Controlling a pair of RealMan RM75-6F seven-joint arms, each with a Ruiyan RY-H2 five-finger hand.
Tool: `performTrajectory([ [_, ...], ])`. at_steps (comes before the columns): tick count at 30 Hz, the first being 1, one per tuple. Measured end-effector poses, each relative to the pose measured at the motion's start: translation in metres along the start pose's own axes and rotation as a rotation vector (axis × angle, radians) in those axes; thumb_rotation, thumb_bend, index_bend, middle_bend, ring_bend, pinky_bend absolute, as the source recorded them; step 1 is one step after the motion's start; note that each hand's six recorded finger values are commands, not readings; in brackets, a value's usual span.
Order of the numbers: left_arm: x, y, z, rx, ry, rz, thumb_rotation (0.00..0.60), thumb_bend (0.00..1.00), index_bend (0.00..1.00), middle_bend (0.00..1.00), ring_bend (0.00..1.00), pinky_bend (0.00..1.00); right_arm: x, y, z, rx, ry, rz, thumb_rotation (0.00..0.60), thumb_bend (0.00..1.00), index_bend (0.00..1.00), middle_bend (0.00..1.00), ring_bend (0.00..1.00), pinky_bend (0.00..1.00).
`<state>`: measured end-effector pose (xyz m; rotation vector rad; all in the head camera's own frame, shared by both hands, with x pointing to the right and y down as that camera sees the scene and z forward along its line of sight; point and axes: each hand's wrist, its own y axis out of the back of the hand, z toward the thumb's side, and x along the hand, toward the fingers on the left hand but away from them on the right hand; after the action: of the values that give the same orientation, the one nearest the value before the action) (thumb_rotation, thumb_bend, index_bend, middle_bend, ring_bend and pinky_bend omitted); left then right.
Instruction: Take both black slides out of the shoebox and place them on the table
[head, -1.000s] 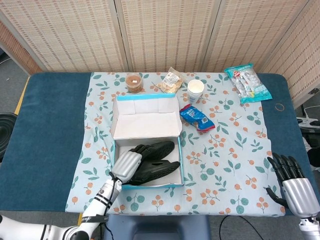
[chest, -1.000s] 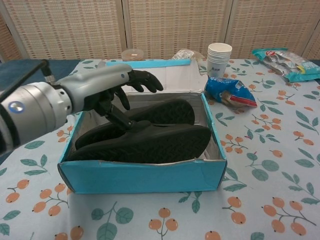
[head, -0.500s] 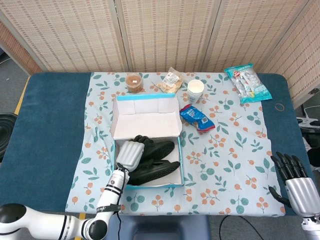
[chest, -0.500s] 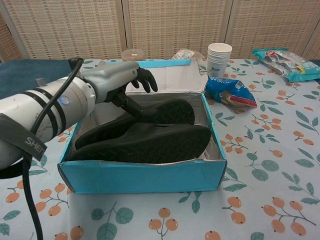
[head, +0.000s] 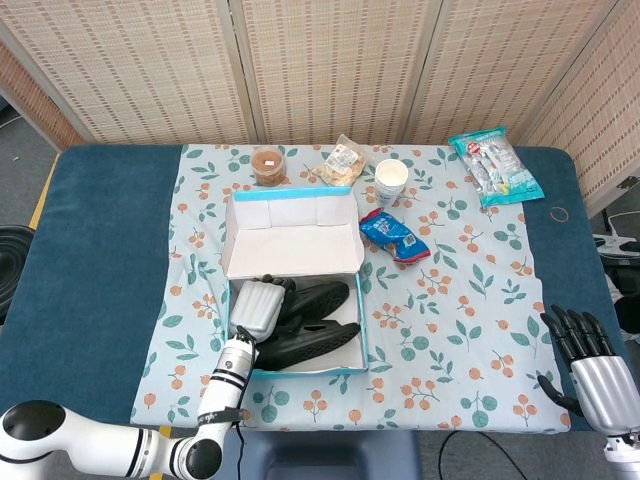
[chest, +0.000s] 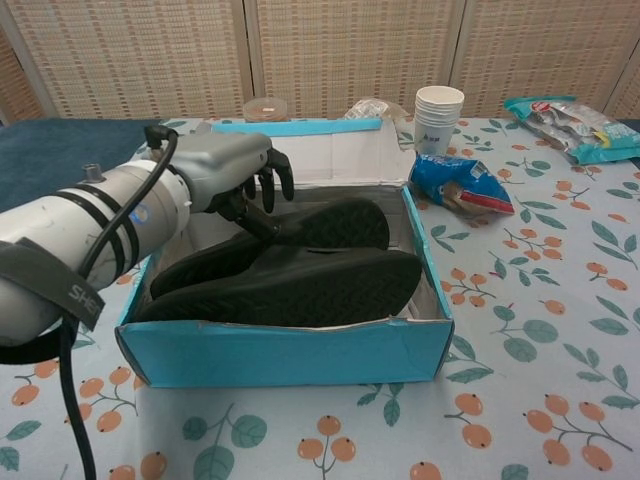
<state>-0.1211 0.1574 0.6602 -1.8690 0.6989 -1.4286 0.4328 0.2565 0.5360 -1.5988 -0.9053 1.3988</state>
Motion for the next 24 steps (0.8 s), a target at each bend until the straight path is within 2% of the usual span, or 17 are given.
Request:
performTrajectory([
  [7,0.001,-0.01,-0.002,0.007,0.022,-0.061,0.41,0.31,0.33,0.38,0.31,0.48,0.0,0.002,-0.001,-0.004,-0.005,-0.006,0.6,0.16,0.0,0.0,0.0,0.0],
  [12,0.002,-0.009,0.001,0.027,0.015,-0.062,0.403,0.31,0.33,0.38,0.31,0.49,0.001,0.0,0.0,-0.004,0.004,0.004,0.6,0.16,0.0,0.0,0.0,0.0],
  [24,0.007,-0.013,-0.001,0.062,0.036,-0.121,0.377,0.31,0.33,0.36,0.3,0.49,0.001,0.0,0.0,-0.005,0.003,0.007,0.6,0.16,0.0,0.0,0.0,0.0],
])
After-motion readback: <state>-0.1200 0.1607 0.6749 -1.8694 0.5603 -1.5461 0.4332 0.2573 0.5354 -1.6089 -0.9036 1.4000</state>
